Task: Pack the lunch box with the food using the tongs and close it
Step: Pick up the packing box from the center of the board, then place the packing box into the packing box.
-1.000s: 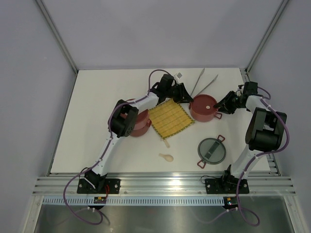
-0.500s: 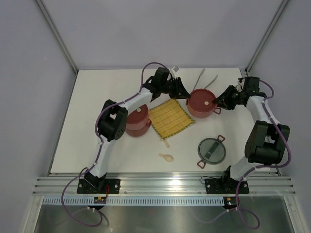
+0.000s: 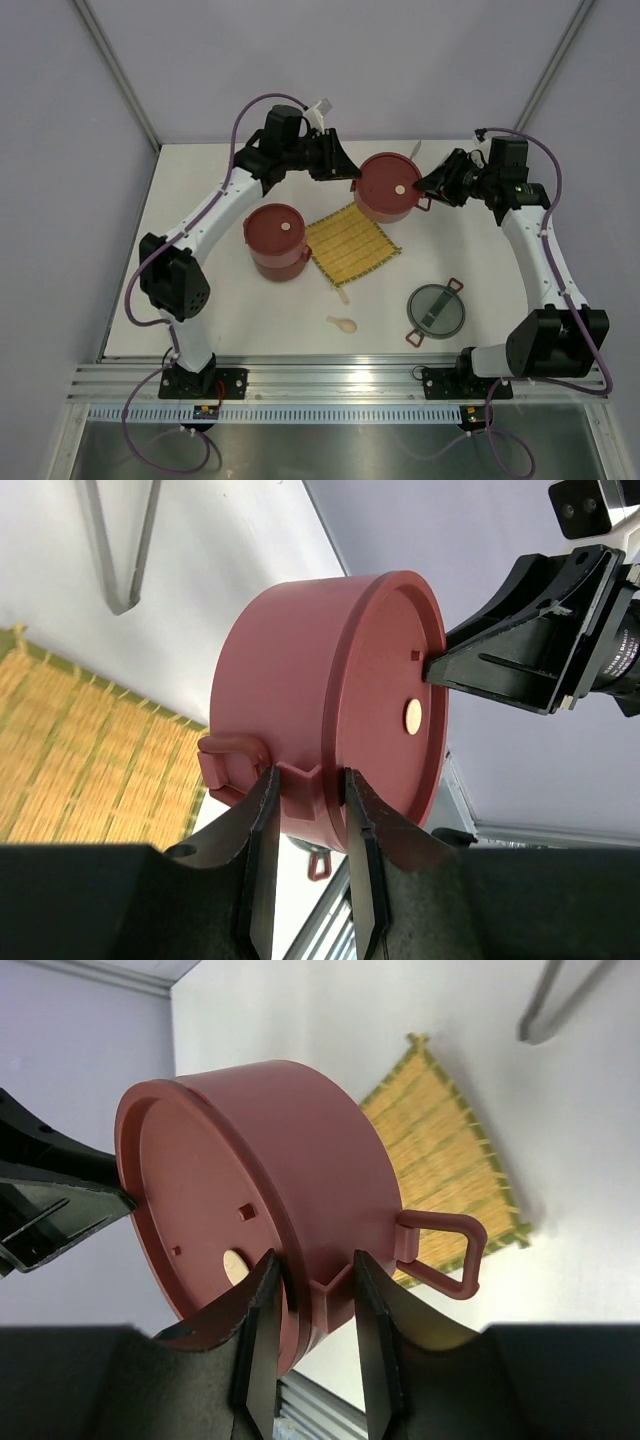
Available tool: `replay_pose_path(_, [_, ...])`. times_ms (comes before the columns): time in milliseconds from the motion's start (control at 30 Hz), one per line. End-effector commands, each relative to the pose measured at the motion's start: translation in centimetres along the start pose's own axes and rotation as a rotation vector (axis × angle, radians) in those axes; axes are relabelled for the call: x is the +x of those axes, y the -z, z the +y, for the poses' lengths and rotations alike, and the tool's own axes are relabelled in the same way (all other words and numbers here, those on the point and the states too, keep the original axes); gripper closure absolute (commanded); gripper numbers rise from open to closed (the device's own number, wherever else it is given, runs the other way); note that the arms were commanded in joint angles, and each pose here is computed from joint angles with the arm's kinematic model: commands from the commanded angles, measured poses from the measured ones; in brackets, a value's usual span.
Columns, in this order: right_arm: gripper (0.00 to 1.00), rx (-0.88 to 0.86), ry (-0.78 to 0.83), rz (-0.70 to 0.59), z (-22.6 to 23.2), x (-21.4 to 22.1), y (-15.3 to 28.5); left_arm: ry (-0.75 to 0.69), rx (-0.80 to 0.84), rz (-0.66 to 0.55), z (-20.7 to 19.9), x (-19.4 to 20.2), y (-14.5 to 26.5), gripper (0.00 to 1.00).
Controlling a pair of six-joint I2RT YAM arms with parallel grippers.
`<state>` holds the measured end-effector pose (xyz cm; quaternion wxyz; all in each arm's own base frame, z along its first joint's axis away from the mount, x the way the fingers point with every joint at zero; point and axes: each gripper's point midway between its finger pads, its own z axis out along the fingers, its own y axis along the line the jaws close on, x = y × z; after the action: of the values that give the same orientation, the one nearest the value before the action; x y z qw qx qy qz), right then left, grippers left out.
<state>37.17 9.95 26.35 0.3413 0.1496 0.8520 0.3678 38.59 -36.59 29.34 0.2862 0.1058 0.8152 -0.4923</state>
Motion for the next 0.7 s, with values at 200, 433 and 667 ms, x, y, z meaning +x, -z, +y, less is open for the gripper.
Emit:
replay_pose_path(200, [1.00,-0.148,0.056,-0.025,9.0,1.4,-0.9,-0.044,-0.039,-0.084,-2.4,0.0,11.1,0.92])
replay_pose_path(433, [1.00,-0.216,0.144,0.076,15.3,5.4,-4.5,-0.036,-0.169,-0.139,-1.2,1.1,16.7,0.91])
replay_pose_path(667, [1.00,-0.278,0.192,0.157,19.1,8.7,-7.7,-0.003,-0.277,-0.189,1.6,1.6,20.6,0.92])
